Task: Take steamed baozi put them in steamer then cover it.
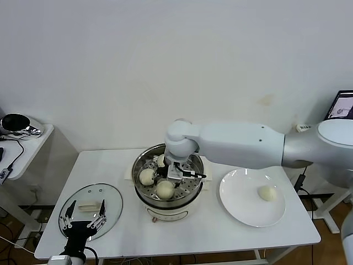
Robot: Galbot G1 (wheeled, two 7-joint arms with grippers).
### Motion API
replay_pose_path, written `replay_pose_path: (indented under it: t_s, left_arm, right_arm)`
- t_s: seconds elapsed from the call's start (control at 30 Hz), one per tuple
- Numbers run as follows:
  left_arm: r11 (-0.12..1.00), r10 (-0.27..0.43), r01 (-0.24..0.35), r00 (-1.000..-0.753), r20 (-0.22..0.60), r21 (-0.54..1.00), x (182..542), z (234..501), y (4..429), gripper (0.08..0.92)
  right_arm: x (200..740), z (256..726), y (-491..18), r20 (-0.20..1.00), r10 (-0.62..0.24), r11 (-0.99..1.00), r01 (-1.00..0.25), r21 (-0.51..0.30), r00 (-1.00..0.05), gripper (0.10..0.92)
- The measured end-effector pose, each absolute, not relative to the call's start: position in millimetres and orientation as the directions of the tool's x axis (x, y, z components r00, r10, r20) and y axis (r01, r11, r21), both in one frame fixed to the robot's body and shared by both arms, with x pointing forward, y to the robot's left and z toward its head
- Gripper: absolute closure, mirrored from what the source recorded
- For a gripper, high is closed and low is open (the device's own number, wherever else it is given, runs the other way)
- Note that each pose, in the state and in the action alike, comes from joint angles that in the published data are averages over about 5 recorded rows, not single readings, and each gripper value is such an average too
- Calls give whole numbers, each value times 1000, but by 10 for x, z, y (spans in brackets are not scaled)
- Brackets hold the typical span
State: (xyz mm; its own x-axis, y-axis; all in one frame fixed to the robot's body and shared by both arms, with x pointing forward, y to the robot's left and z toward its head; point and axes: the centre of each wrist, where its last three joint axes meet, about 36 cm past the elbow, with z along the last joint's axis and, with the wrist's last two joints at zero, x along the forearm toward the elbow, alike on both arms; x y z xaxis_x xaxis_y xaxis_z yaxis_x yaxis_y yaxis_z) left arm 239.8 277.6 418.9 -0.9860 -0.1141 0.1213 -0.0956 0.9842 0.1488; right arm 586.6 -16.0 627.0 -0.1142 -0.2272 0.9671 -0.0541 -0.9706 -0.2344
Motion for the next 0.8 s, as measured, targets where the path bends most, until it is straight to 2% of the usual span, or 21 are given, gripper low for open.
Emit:
replay_pose_path:
  t_s: [0.17,0.37,0.6,0.8]
  left_arm:
    - [984,-108,-89,-987,117,151,2422,4196,2780,177]
    - [985,-97,-78,-988,119,156,2431,4194,2782,177]
    - [985,-84,-64,-989,119,162,2451,4192,2782,177]
    - [985,-73,-52,-990,123,166,2455,4187,2769,177]
  right_arm:
    - [5917,6502,-421,967,-219,-960,-151,-238,-132,201]
    - [5940,6751,-958,961,-206,-880,-394,-264,-184,199]
    - [5887,6805,-1796,946,-189,-653,-685,-322,-264,200]
    - [5833,6587,-2542,939,-164,-435,-832,-345,-304,200]
